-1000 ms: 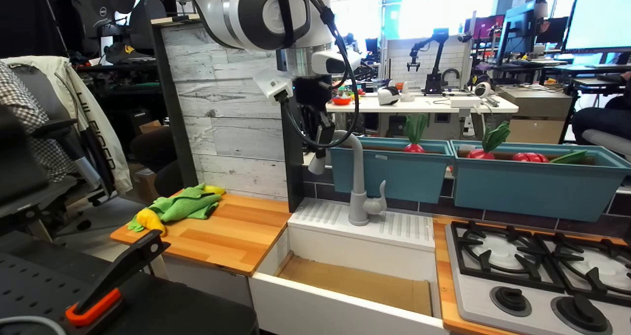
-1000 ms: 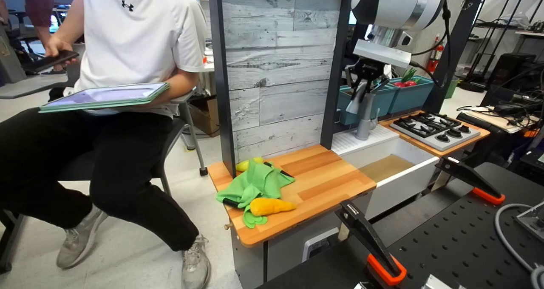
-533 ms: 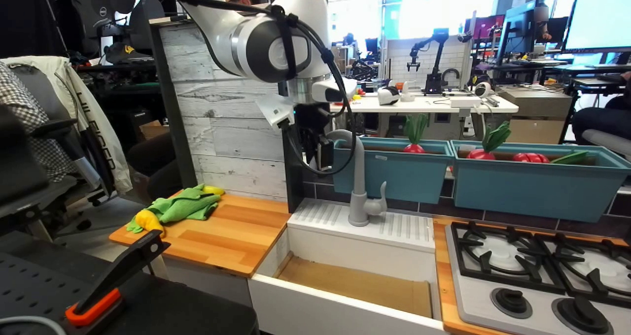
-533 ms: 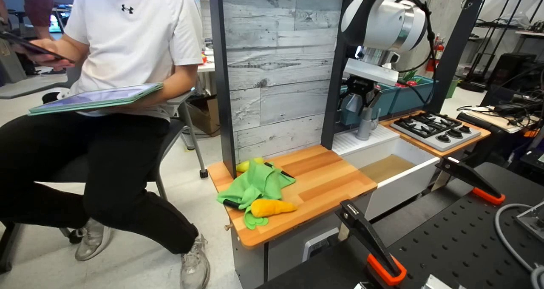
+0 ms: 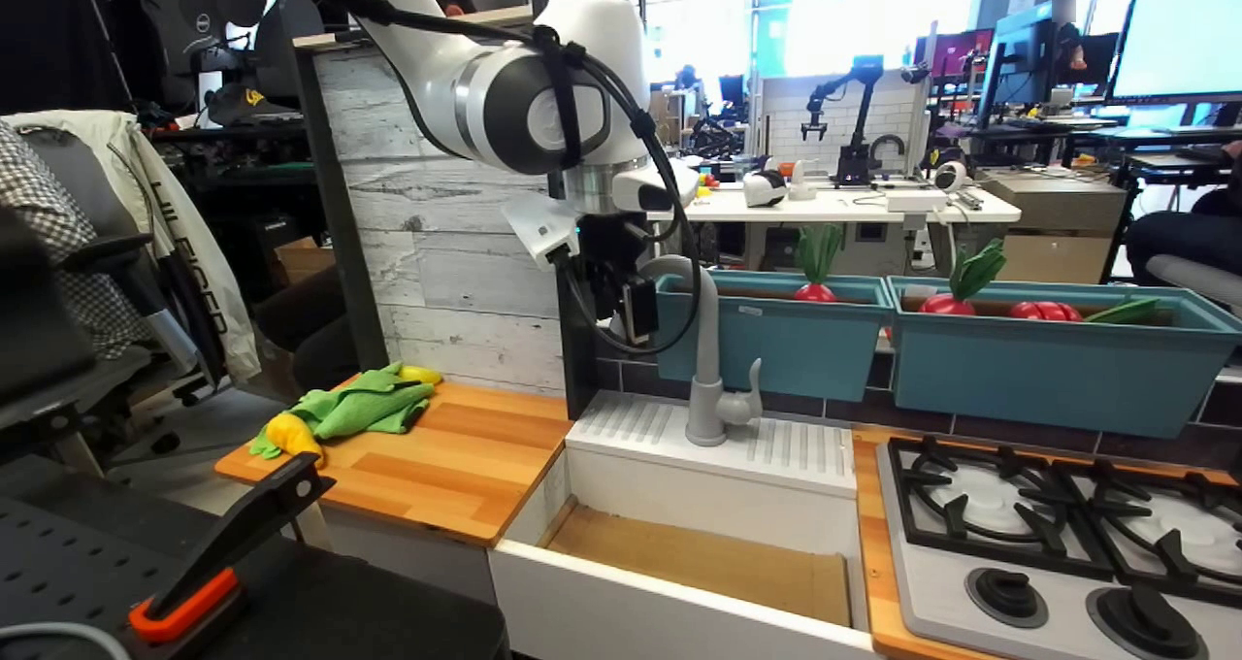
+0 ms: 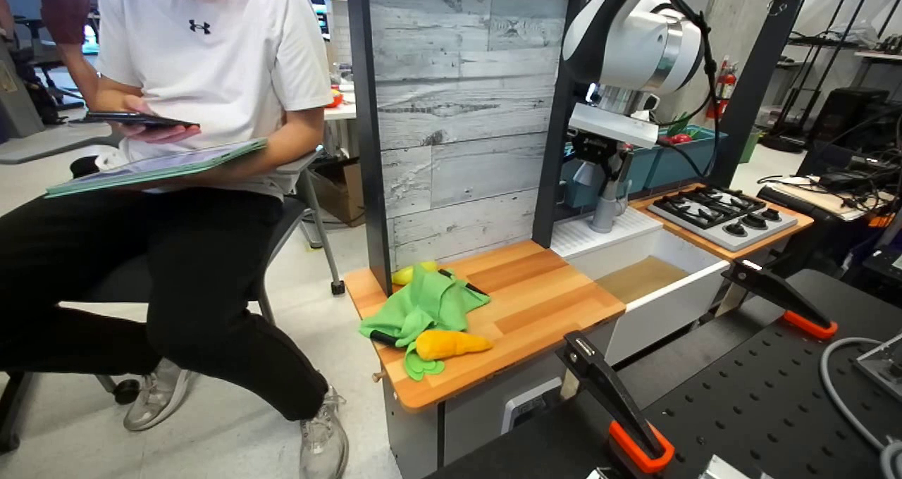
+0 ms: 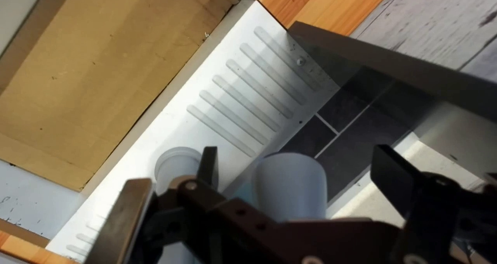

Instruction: Move the faucet spout to the left

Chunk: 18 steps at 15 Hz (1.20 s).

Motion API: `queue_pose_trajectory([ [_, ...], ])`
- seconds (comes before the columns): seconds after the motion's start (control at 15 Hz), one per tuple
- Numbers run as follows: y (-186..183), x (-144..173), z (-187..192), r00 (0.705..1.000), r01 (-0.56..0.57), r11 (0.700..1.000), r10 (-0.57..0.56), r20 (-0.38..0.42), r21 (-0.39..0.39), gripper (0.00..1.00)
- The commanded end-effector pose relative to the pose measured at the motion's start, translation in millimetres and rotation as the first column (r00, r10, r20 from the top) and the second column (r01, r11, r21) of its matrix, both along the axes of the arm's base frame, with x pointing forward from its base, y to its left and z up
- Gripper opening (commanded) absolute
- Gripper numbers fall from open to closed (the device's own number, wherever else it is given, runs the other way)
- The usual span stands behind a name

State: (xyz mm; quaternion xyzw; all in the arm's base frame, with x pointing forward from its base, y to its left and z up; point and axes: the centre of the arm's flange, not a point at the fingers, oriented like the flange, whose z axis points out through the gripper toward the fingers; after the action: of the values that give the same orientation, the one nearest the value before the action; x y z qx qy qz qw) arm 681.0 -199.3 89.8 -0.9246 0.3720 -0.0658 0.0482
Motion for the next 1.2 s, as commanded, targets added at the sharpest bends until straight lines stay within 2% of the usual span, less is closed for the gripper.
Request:
queue_pose_trajectory([
  [0.0, -6, -3, 14, 0.998, -0.018, 1.000, 0.020, 0.065, -0.018, 1.00],
  [0.33, -1, -30, 41, 0.994, -0.070, 0.997, 0.072, 0.079, -0.037, 1.00],
  [1.13, 1, -86, 111, 0.967, -0.157, 0.986, 0.165, 0.194, -0.055, 1.00],
])
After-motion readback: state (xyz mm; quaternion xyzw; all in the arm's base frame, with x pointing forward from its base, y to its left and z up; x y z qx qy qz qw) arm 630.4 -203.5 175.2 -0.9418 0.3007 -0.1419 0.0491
